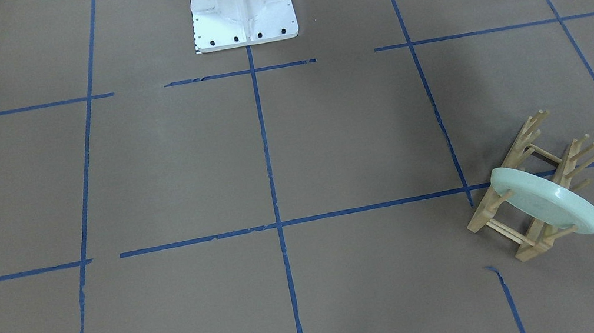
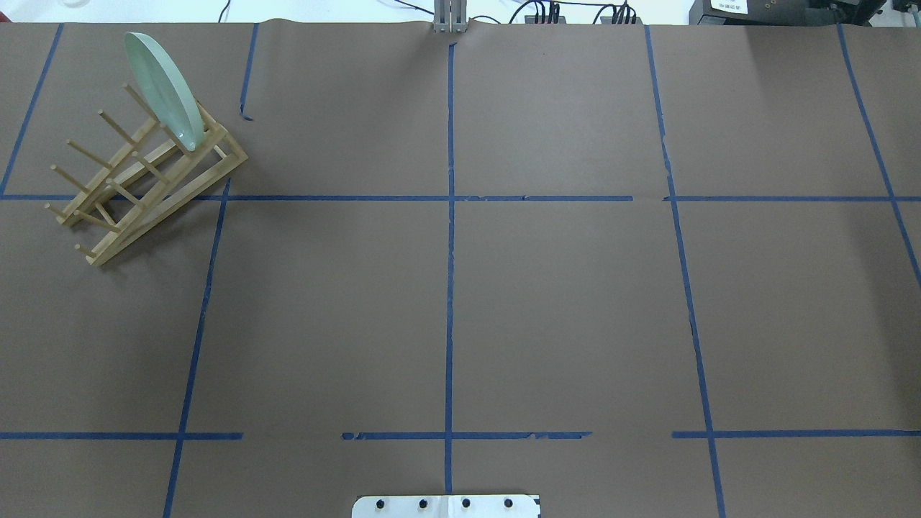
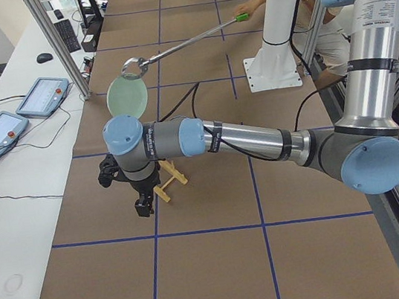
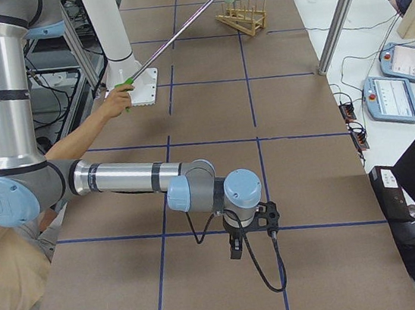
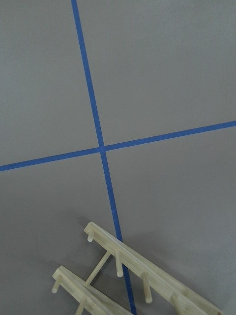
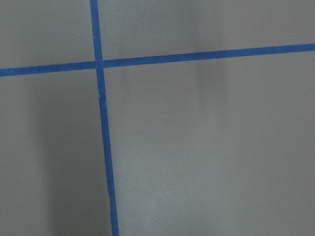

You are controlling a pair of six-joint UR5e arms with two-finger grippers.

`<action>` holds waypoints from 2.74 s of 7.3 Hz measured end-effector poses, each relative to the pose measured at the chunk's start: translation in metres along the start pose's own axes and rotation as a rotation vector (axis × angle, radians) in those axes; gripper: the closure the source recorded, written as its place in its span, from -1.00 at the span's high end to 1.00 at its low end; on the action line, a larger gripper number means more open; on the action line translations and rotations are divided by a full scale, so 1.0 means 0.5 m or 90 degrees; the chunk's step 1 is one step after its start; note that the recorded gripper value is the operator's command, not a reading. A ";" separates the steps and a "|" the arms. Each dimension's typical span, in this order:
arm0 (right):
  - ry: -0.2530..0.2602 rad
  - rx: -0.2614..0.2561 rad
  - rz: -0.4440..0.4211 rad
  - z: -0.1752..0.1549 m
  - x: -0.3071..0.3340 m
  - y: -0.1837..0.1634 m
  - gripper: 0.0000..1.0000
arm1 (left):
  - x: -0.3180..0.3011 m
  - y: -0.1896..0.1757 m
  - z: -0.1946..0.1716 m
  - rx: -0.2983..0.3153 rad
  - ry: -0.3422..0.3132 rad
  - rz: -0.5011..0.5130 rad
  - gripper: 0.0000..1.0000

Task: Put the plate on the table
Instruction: 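Move the left gripper toward the pale green plate in the wooden rack, then grasp the rim of the pale green plate with the left gripper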

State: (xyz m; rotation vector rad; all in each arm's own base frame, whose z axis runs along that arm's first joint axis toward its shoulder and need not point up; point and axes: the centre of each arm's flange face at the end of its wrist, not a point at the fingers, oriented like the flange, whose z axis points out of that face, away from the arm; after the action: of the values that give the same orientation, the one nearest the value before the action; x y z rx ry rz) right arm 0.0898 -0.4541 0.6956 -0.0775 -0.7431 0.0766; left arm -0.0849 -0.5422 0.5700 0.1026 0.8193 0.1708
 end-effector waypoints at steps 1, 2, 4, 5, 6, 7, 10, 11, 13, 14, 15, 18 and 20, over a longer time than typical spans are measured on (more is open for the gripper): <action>0.000 0.000 0.000 0.000 0.000 0.000 1.00 | -0.006 0.009 0.021 0.012 -0.010 0.010 1.00; 0.000 0.000 0.000 0.000 0.000 0.000 1.00 | 0.019 0.025 0.030 0.066 -0.038 0.052 1.00; 0.000 0.000 0.000 0.000 0.000 0.000 1.00 | 0.045 0.037 0.027 0.111 -0.054 0.079 1.00; 0.000 0.000 0.000 0.000 0.000 0.000 1.00 | 0.046 0.039 0.027 0.115 -0.056 0.083 1.00; 0.000 0.000 0.000 0.000 0.000 0.000 1.00 | 0.047 0.039 0.026 0.117 -0.057 0.084 1.00; 0.000 0.000 0.000 0.000 0.000 0.000 1.00 | 0.048 0.038 0.026 0.118 -0.056 0.085 1.00; 0.000 0.000 0.000 0.000 0.000 0.000 1.00 | 0.097 -0.018 -0.013 0.135 -0.020 0.022 1.00; 0.000 0.000 0.000 0.000 0.000 0.000 1.00 | 0.130 -0.050 -0.037 0.147 0.015 -0.017 1.00; 0.000 0.000 0.000 0.000 0.000 0.000 1.00 | 0.212 -0.116 -0.097 0.166 0.086 -0.115 1.00; 0.000 0.000 0.000 0.000 0.000 0.000 1.00 | 0.259 -0.146 -0.114 0.167 0.120 -0.167 1.00; 0.000 0.000 0.000 0.000 0.000 0.000 1.00 | 0.310 -0.169 -0.107 0.161 0.157 -0.210 1.00; 0.000 0.000 0.000 0.001 0.001 0.001 1.00 | 0.402 -0.210 -0.003 0.159 0.258 -0.312 1.00; 0.000 0.000 0.000 0.001 0.001 0.001 1.00 | 0.469 -0.253 0.071 0.184 0.287 -0.365 1.00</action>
State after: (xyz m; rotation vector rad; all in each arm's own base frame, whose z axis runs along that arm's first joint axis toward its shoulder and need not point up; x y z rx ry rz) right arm 0.0898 -0.4537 0.6959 -0.0782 -0.7431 0.0769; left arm 0.1124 -0.6225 0.4061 0.0983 1.2859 -0.4837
